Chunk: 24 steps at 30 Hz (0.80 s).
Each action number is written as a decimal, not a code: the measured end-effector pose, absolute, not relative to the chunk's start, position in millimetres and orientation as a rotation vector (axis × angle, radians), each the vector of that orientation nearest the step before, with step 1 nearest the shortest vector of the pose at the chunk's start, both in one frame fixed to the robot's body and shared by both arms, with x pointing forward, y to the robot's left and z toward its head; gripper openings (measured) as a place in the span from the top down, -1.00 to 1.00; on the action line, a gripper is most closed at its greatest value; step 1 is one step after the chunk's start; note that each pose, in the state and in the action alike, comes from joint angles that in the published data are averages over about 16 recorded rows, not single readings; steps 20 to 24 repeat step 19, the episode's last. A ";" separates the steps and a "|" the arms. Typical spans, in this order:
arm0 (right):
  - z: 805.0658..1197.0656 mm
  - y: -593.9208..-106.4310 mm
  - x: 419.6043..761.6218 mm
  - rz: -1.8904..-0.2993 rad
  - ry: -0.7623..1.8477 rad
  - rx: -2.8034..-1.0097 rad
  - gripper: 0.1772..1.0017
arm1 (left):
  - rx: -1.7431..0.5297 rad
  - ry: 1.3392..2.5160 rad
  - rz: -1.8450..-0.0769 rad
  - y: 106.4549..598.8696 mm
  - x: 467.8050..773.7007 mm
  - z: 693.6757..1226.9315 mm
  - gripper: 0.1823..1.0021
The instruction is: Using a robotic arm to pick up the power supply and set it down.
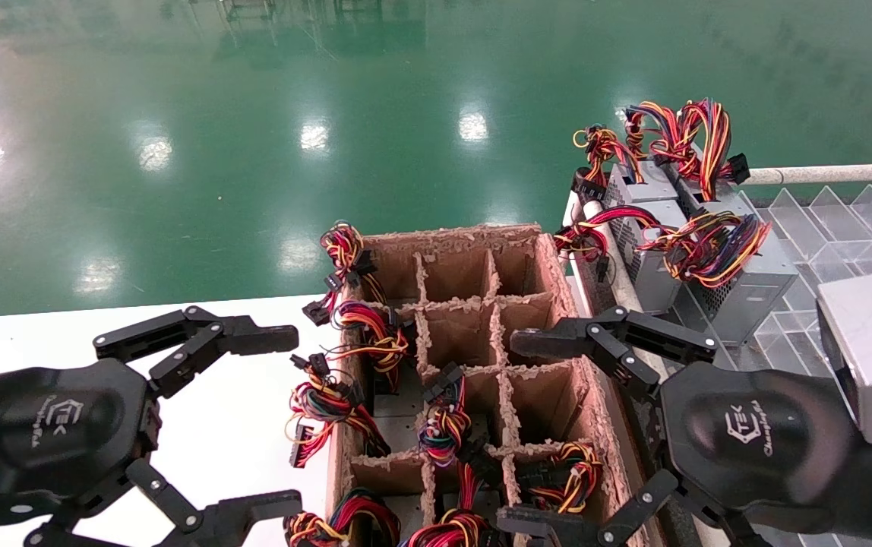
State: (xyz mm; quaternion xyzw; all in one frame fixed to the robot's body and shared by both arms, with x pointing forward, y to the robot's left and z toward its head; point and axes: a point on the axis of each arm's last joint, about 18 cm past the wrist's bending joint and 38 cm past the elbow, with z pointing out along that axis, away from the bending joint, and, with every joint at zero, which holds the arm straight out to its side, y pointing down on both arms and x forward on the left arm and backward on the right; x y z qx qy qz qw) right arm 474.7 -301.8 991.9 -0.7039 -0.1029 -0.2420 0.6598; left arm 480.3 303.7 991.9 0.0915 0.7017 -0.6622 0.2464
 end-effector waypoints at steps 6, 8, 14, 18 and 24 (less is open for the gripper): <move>991.9 -301.9 475.0 -0.550 -0.231 -1.594 -1.00 | 0.250 1.914 -1.806 303.7 480.3 991.9 -1.00; 991.9 -302.0 475.1 -0.550 -0.231 -1.595 -1.00 | 0.250 1.914 -1.806 303.7 480.3 991.9 -1.00; 992.0 -302.1 475.2 -0.551 -0.230 -1.595 -1.00 | 0.250 1.914 -1.806 303.7 480.3 991.9 -1.00; 992.0 -302.1 475.3 -0.552 -0.230 -1.596 -1.00 | 0.250 1.914 -1.806 303.7 480.3 991.9 -1.00; 992.0 -302.1 475.3 -0.552 -0.230 -1.596 -1.00 | 0.250 1.914 -1.806 303.7 480.3 991.9 -1.00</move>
